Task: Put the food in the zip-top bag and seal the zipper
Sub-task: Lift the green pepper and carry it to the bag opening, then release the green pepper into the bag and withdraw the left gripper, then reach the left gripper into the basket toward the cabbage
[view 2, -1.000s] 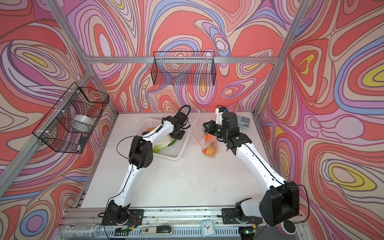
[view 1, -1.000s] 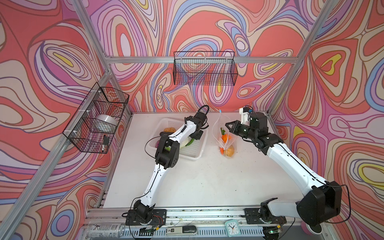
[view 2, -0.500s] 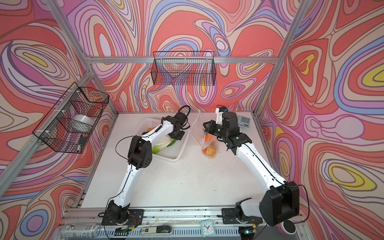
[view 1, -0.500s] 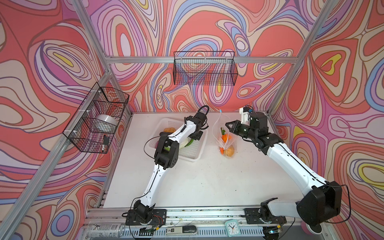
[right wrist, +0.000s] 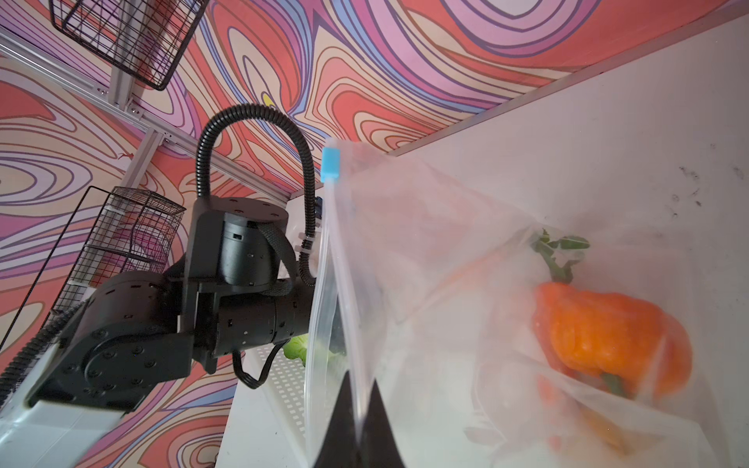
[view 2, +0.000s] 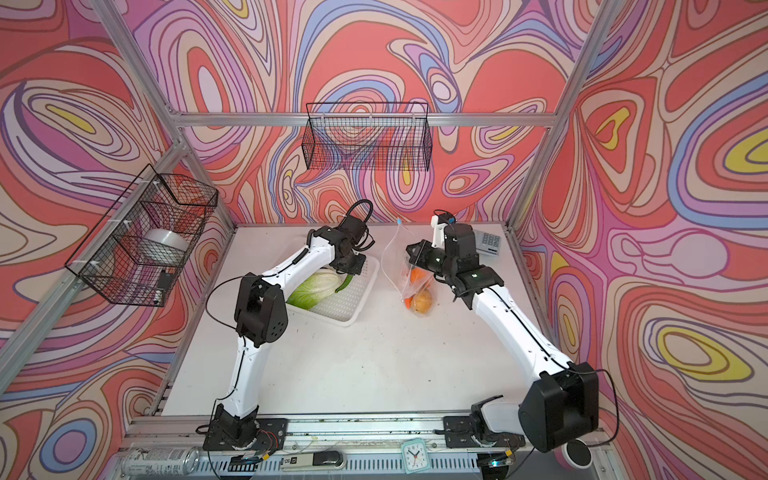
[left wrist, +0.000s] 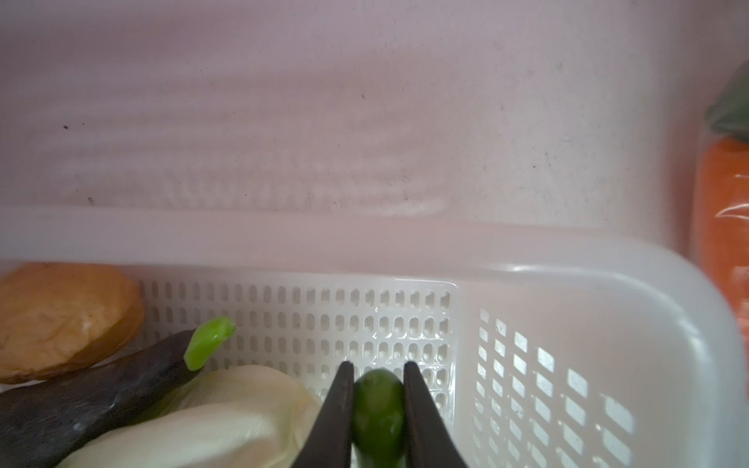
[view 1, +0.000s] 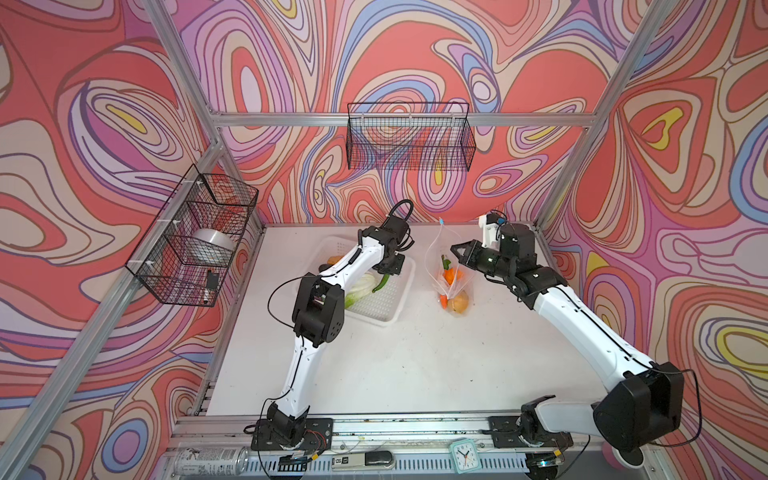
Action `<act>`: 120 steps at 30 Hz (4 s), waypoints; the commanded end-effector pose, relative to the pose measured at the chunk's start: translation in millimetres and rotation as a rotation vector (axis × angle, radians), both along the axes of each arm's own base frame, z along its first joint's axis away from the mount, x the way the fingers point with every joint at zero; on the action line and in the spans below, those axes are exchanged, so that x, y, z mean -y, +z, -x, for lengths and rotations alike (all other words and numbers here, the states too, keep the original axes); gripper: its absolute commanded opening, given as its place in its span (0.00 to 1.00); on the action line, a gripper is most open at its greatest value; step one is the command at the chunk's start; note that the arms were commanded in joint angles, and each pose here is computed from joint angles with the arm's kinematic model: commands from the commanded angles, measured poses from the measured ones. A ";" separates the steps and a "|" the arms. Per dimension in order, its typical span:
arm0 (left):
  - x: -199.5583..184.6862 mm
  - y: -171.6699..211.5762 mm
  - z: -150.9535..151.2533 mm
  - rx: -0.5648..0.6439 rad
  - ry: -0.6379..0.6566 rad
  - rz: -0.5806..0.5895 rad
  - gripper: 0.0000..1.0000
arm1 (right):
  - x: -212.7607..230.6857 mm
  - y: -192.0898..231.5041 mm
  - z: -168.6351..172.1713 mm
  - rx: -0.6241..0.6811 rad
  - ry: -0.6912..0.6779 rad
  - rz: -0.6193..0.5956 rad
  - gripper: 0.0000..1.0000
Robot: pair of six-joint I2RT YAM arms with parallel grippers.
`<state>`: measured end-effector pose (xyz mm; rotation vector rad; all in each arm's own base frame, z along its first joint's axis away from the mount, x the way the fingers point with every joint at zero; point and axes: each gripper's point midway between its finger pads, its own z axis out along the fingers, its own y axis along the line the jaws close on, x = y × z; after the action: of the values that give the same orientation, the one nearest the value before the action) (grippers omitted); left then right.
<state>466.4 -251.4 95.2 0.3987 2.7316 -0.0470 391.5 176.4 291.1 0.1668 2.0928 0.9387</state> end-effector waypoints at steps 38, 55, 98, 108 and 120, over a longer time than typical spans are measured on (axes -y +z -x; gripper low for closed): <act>100.6 315.1 81.2 0.538 -0.193 0.976 0.15 | 2.8 13.9 3.8 0.043 -0.007 -0.014 0.00; 129.8 277.1 58.9 0.729 -0.068 0.986 0.15 | 2.0 28.6 11.0 0.067 -0.002 -0.059 0.00; 120.2 287.6 83.9 0.664 -0.189 0.769 0.88 | 8.0 30.7 15.7 0.087 -0.022 -0.039 0.00; 75.8 281.7 80.3 0.574 -0.153 0.794 0.94 | 9.2 28.1 15.3 0.087 -0.024 -0.024 0.00; -36.6 225.6 45.7 0.477 0.094 0.560 0.94 | 15.2 59.9 13.0 0.160 -0.028 0.057 0.00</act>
<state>421.5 -256.3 342.0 0.1684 2.0385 -0.6867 378.0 164.7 324.1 0.1441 2.0143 0.9044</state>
